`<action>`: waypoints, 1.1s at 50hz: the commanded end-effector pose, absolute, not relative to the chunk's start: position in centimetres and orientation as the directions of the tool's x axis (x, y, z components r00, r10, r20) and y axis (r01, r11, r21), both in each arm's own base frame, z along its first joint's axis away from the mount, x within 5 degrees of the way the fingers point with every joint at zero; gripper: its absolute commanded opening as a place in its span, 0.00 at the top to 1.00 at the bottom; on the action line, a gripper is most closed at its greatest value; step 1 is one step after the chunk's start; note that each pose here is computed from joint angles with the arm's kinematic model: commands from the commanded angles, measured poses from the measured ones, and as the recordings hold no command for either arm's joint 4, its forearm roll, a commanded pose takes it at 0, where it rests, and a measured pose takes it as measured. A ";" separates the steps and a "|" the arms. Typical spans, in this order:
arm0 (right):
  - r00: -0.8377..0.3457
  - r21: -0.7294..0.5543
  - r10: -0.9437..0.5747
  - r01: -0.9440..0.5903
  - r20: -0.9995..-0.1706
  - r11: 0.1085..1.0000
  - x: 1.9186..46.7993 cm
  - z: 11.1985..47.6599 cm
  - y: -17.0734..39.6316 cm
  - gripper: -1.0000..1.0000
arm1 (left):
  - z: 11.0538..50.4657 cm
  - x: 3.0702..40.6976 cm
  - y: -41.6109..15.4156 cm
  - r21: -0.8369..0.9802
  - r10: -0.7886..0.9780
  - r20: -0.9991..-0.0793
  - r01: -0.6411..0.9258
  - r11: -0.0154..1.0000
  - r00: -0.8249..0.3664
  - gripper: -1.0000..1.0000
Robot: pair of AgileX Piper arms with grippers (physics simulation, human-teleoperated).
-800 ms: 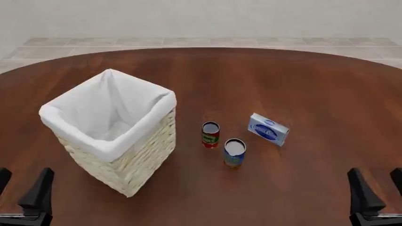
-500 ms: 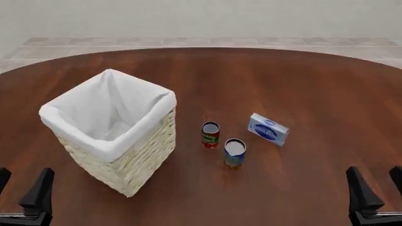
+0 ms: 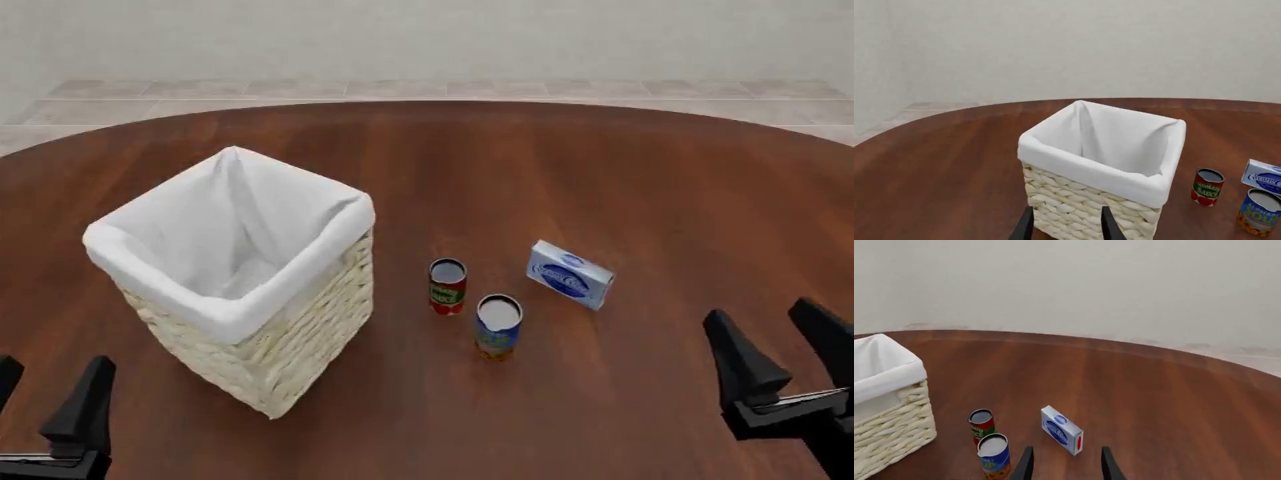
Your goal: Pick up the tomato sauce, and put it in the basket.
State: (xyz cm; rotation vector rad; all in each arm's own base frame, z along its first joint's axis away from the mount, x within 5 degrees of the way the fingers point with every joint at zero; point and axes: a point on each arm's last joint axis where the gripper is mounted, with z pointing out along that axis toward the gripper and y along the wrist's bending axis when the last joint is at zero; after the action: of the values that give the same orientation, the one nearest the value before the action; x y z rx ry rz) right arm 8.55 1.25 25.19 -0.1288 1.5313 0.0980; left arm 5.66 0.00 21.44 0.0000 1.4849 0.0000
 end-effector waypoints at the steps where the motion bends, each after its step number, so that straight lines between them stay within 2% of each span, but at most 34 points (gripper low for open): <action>1: -0.029 -0.003 -0.009 -0.206 -1.000 0.979 11.5 26.4 2.4 0.00 | 21.4 5.7 0.0 0.000 0.000 -0.996 0.000 1.000 0.086 0.00; 15: -0.067 -0.070 -0.093 -0.283 -0.993 0.956 15.3 28.3 4.4 0.00 | 21.4 5.7 0.0 0.000 0.000 -0.996 0.000 1.000 0.086 0.00; 22: -0.086 -0.061 -0.091 -0.305 -0.992 0.951 16.4 29.7 5.1 0.00 | 21.4 5.7 0.0 0.000 0.000 -0.996 0.000 1.000 0.086 0.00; 26: -0.138 -0.097 -0.154 -0.347 -0.978 0.933 17.8 29.2 6.2 0.00 | 21.4 5.7 0.0 0.000 0.000 -0.996 0.000 1.000 0.086 0.00; 41: -0.243 -0.121 -0.237 -0.412 -0.941 0.903 21.2 29.4 8.6 0.00 | 21.4 5.7 0.0 0.000 0.000 -0.996 0.000 1.000 0.086 0.00; 55: -0.290 -0.154 -0.324 -0.484 -0.901 0.861 23.4 29.0 11.1 0.00 | 21.4 5.7 0.0 0.000 0.000 -0.996 0.000 1.000 0.086 0.00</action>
State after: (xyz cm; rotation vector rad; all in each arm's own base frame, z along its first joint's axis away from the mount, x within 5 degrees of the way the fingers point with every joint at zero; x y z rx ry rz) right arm 21.68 9.28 29.39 -0.5190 1.8473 0.1756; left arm 5.66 0.00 21.44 0.0000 1.4849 0.0000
